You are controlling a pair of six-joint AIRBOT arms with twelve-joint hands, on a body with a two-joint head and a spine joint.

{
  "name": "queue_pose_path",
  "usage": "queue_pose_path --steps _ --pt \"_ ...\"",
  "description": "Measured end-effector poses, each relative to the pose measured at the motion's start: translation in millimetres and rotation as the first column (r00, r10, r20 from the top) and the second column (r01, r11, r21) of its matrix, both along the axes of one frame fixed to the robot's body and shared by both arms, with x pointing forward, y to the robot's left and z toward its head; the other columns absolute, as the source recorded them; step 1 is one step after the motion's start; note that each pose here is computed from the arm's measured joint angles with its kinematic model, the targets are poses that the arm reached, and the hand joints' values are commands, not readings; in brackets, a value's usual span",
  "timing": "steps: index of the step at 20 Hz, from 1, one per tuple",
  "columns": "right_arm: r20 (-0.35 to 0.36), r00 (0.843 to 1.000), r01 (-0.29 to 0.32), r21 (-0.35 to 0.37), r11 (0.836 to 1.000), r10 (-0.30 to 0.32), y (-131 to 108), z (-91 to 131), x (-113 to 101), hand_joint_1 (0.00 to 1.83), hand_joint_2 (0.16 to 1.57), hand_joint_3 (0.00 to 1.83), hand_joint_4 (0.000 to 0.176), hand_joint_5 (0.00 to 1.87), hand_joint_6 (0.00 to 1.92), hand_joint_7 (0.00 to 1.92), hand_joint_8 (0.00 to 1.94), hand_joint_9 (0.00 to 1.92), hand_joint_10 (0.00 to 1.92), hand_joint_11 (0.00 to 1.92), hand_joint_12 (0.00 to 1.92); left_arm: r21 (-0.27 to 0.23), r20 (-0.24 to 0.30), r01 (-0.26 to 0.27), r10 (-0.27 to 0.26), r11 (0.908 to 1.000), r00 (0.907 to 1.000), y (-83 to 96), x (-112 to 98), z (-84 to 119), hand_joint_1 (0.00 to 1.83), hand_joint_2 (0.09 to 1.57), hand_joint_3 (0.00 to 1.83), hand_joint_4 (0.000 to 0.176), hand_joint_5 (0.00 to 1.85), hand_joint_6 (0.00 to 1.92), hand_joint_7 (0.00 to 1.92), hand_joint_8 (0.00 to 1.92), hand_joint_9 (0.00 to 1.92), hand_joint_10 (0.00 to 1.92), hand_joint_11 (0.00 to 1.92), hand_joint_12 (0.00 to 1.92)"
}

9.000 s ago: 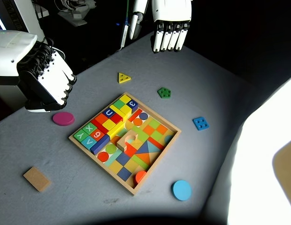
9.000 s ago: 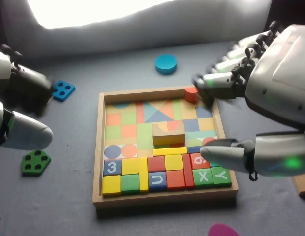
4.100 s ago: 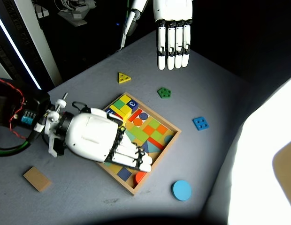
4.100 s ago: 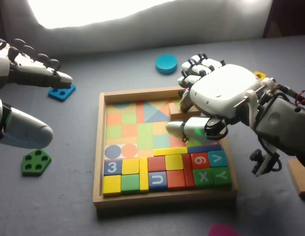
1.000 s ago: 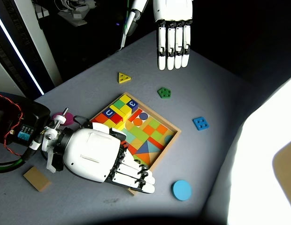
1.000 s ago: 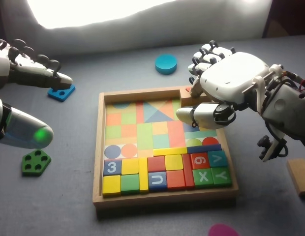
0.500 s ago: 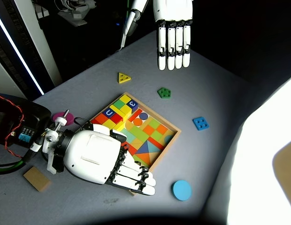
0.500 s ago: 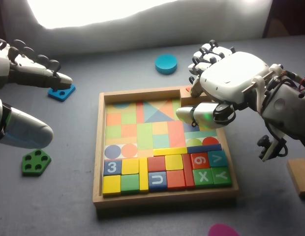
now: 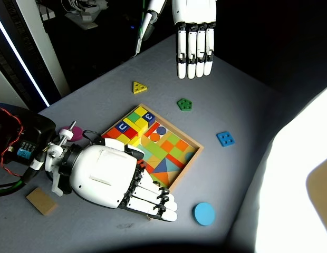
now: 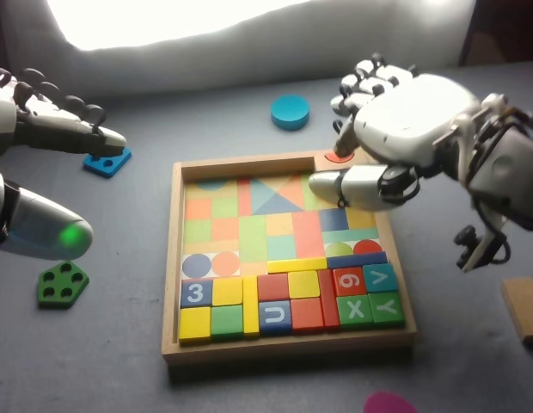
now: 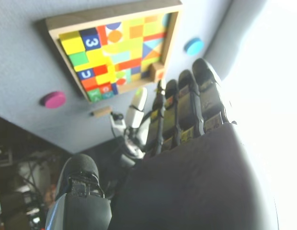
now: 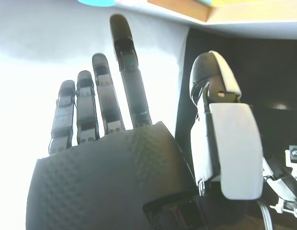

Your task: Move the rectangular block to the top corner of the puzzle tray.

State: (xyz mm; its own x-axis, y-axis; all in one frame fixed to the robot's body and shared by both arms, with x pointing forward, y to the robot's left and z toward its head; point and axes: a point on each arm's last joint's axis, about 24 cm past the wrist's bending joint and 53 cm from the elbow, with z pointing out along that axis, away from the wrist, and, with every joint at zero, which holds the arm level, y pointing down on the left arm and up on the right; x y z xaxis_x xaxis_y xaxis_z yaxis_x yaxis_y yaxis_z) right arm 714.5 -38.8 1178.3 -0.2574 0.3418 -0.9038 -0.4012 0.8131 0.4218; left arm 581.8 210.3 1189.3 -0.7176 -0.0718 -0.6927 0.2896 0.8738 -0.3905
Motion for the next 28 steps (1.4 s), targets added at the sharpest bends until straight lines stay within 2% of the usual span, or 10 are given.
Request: queue_pose_path --steps 4,7,10,13,15,17,21,23,26,28 --pt "0.041 0.999 -0.008 -0.003 1.000 0.008 -18.6 29.3 -24.1 0.00 1.20 0.00 0.000 0.78 0.01 0.25 0.01 0.07 0.00 0.00 0.00 0.000 -0.001 0.000 0.000 1.0000 1.0000 -0.1 -0.1 -0.1 0.00 1.12 0.00 0.025 0.09 0.00 0.12 0.00 0.10 0.00 0.00 0.31" --pt "0.060 0.998 0.017 -0.028 0.999 -0.016 -48.7 44.3 -41.3 0.00 1.21 0.00 0.000 0.77 0.00 0.26 0.01 0.07 0.00 0.00 0.00 -0.001 -0.002 0.000 0.000 1.0000 1.0000 -0.2 -0.2 -0.1 0.00 1.13 0.00 0.006 0.08 0.00 0.13 0.00 0.10 0.00 0.00 0.29" --pt "0.070 0.997 0.035 -0.047 0.998 -0.032 -71.5 54.8 -62.6 0.00 1.20 0.00 0.000 0.77 0.00 0.29 0.02 0.07 0.01 0.00 0.00 0.000 -0.001 0.001 -0.001 1.0000 1.0000 -0.4 -0.2 -0.1 0.00 1.13 0.00 0.001 0.08 0.01 0.12 0.00 0.08 0.00 0.00 0.27" --pt "0.080 0.997 0.005 -0.081 0.997 0.001 -70.3 60.7 -89.3 0.00 1.20 0.00 0.000 0.76 0.00 0.28 0.01 0.08 0.01 0.00 0.00 0.000 -0.001 0.001 -0.001 1.0000 1.0000 -0.5 -0.1 0.0 0.00 1.13 0.00 0.002 0.11 0.01 0.13 0.00 0.10 0.01 0.00 0.37" --pt "0.076 0.997 -0.015 -0.098 0.995 0.023 -70.9 64.1 -100.5 0.00 1.21 0.00 0.000 0.77 0.00 0.27 0.01 0.07 0.00 0.00 0.00 -0.001 -0.001 0.001 -0.001 1.0000 1.0000 -0.5 -0.2 -0.1 0.00 1.14 0.00 0.000 0.10 0.00 0.12 0.00 0.09 0.00 0.00 0.32" --pt "0.096 0.995 -0.002 -0.081 0.997 0.010 -77.7 76.4 -103.2 0.00 1.21 0.00 0.000 0.77 0.01 0.31 0.02 0.08 0.01 0.00 0.00 -0.002 0.000 0.000 0.000 1.0000 1.0000 -0.6 -0.1 0.4 0.00 1.13 0.00 0.013 0.10 0.00 0.13 0.00 0.11 0.01 0.00 0.36" --pt "0.105 0.994 -0.020 -0.063 0.998 0.026 -72.2 85.5 -111.6 0.00 1.20 0.00 0.000 0.81 0.02 0.29 0.01 0.10 0.01 0.01 0.00 -0.011 0.010 0.000 0.001 0.9999 1.0000 -1.6 1.3 4.1 0.00 1.13 0.00 0.010 0.11 0.01 0.18 0.01 0.15 0.01 0.00 0.49" --pt "0.102 0.994 -0.036 -0.057 0.998 0.042 -66.9 86.3 -114.4 0.00 1.20 0.00 0.000 0.80 0.01 0.29 0.00 0.10 0.01 0.00 0.00 -0.011 0.009 0.000 0.001 0.9999 1.0000 -1.6 1.2 4.0 0.00 1.14 0.00 0.007 0.12 0.00 0.18 0.00 0.15 0.00 0.00 0.45" --pt "0.102 0.994 -0.039 -0.052 0.998 0.044 -65.9 87.8 -114.5 0.00 1.20 0.00 0.000 0.57 0.00 0.29 0.00 0.16 0.04 0.06 0.04 -0.009 0.007 0.000 0.000 1.0000 1.0000 -1.5 0.8 3.5 0.00 1.16 0.01 0.001 0.13 0.01 0.19 0.01 0.17 0.01 0.00 0.58" --pt "0.110 0.993 -0.037 -0.046 0.998 0.042 -65.5 90.8 -114.1 0.00 1.19 0.00 0.000 0.56 0.01 0.36 0.00 0.26 0.01 0.00 0.47 -0.010 0.007 0.000 0.000 1.0000 1.0000 -1.5 0.9 3.6 0.00 1.14 0.00 0.014 0.14 0.01 0.18 0.01 0.18 0.01 0.00 0.60"
